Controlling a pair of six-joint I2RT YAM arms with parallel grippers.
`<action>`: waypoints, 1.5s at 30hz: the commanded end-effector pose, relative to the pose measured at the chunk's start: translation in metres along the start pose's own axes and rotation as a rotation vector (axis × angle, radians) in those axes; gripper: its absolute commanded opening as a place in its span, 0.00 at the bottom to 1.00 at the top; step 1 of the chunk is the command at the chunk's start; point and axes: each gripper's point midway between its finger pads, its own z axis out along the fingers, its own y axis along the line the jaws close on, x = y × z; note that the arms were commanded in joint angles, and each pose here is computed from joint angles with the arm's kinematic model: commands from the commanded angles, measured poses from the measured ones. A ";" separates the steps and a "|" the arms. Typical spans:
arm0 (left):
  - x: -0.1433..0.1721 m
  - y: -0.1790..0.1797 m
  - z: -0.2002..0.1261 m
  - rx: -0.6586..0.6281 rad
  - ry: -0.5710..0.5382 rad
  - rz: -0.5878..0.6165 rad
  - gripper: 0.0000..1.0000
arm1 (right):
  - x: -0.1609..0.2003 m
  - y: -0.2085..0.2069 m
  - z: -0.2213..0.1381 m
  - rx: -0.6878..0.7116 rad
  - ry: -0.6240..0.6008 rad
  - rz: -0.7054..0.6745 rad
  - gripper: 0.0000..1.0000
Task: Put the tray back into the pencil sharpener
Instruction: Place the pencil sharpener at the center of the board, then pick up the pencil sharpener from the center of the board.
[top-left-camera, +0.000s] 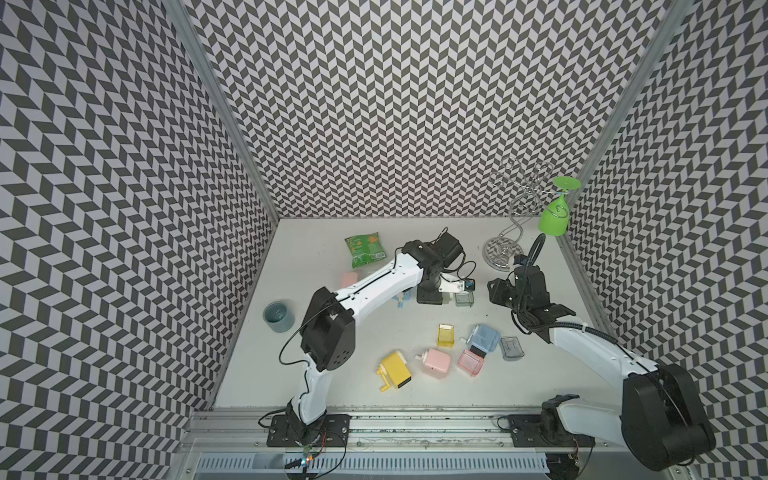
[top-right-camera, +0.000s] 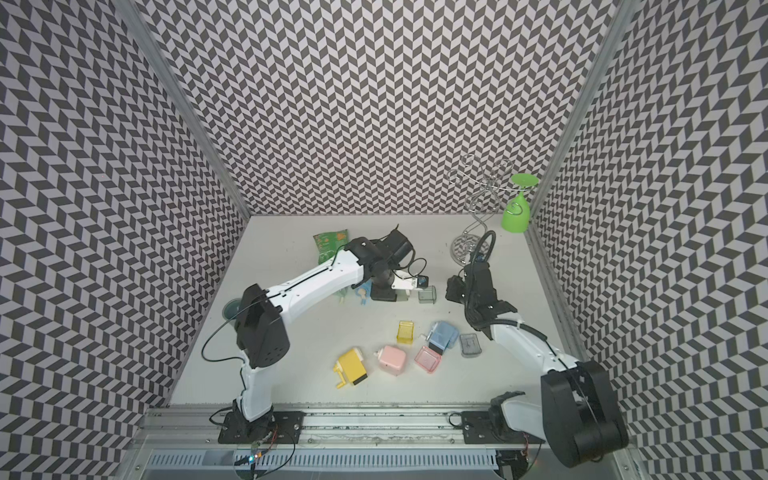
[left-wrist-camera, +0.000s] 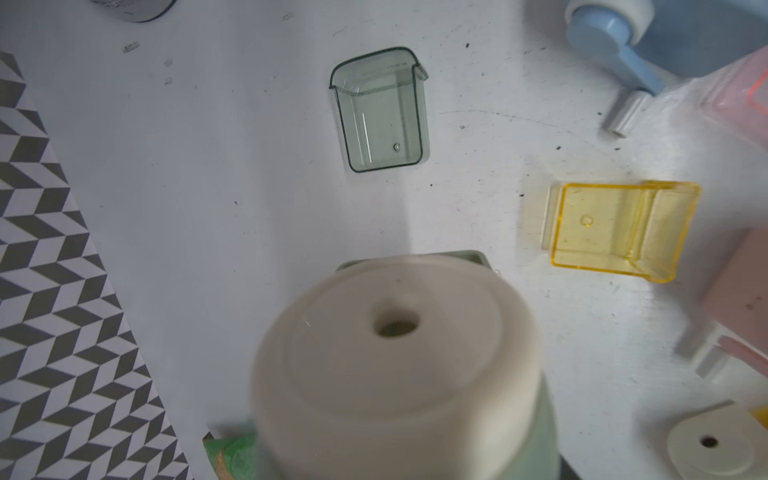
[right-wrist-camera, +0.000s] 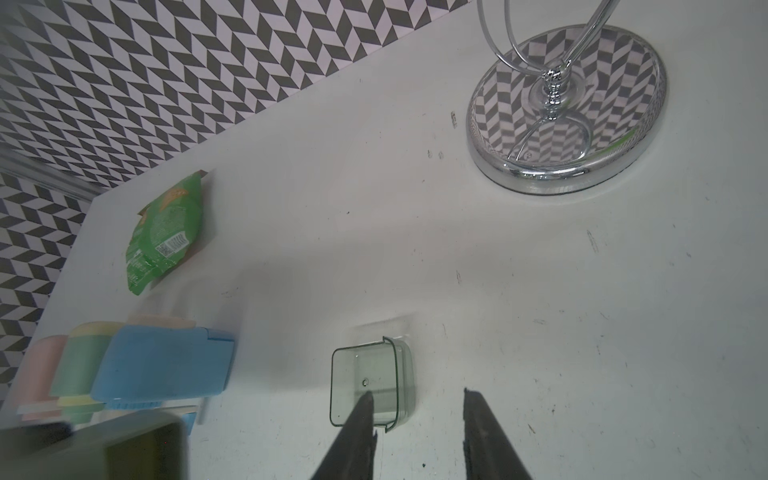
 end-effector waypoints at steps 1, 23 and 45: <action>0.001 0.009 0.016 0.037 0.014 0.052 0.30 | -0.014 0.008 -0.005 -0.045 -0.045 0.001 0.36; 0.008 0.018 0.063 0.145 -0.064 0.005 0.74 | 0.019 -0.004 0.029 -0.063 0.084 -0.005 0.36; 0.008 0.024 0.059 0.085 -0.182 -0.032 0.63 | 0.032 0.017 0.065 -0.190 0.193 -0.029 0.38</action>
